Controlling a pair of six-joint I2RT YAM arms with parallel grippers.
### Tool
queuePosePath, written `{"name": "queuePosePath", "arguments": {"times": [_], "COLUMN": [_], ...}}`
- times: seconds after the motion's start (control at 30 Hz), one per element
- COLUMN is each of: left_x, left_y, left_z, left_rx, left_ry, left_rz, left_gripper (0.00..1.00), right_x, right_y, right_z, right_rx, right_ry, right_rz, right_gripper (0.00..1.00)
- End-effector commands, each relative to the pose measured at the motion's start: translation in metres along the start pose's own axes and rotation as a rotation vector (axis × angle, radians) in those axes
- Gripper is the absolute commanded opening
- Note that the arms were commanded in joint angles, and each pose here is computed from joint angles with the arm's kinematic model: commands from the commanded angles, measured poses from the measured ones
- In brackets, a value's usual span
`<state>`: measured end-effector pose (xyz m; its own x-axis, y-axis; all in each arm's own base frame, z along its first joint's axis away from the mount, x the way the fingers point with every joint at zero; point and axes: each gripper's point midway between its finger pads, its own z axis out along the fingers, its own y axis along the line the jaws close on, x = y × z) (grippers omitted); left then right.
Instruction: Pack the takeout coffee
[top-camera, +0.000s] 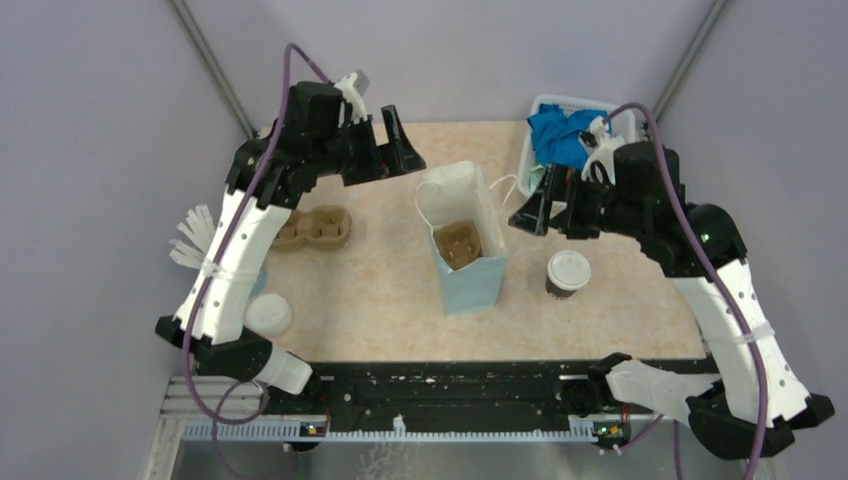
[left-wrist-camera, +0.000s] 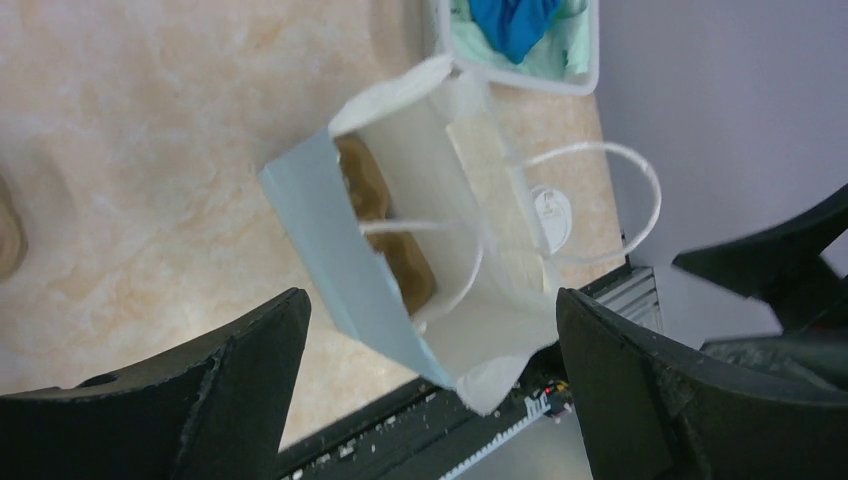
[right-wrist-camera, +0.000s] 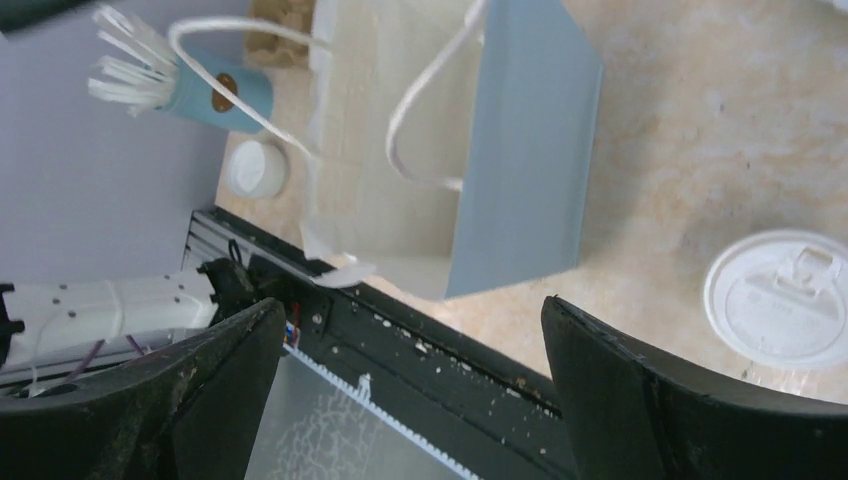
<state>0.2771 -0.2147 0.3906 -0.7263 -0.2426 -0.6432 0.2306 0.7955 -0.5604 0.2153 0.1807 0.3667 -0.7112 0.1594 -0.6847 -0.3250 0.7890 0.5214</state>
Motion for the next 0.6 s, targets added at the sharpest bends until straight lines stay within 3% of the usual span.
{"name": "queuePosePath", "arguments": {"times": [0.0, 0.23, 0.43, 0.57], "left_x": [-0.029, -0.032, -0.035, -0.020], "left_y": [-0.009, -0.009, -0.004, -0.004], "left_z": [0.038, 0.113, 0.156, 0.168], "left_rx": [0.061, 0.183, 0.299, 0.358], "left_ry": [0.032, 0.107, 0.136, 0.201], "left_rz": [0.135, 0.251, 0.209, 0.190], "left_gripper": [0.98, 0.98, 0.97, 0.90], "right_x": [0.041, 0.084, 0.122, 0.125], "right_y": [-0.024, -0.011, 0.017, 0.034], "right_z": [0.003, 0.008, 0.031, 0.052], "right_rx": [0.069, -0.077, -0.232, -0.301], "right_ry": [0.085, 0.157, 0.215, 0.192], "right_rz": [0.108, 0.235, 0.371, 0.403], "right_gripper": [0.98, 0.88, 0.87, 0.86]}}
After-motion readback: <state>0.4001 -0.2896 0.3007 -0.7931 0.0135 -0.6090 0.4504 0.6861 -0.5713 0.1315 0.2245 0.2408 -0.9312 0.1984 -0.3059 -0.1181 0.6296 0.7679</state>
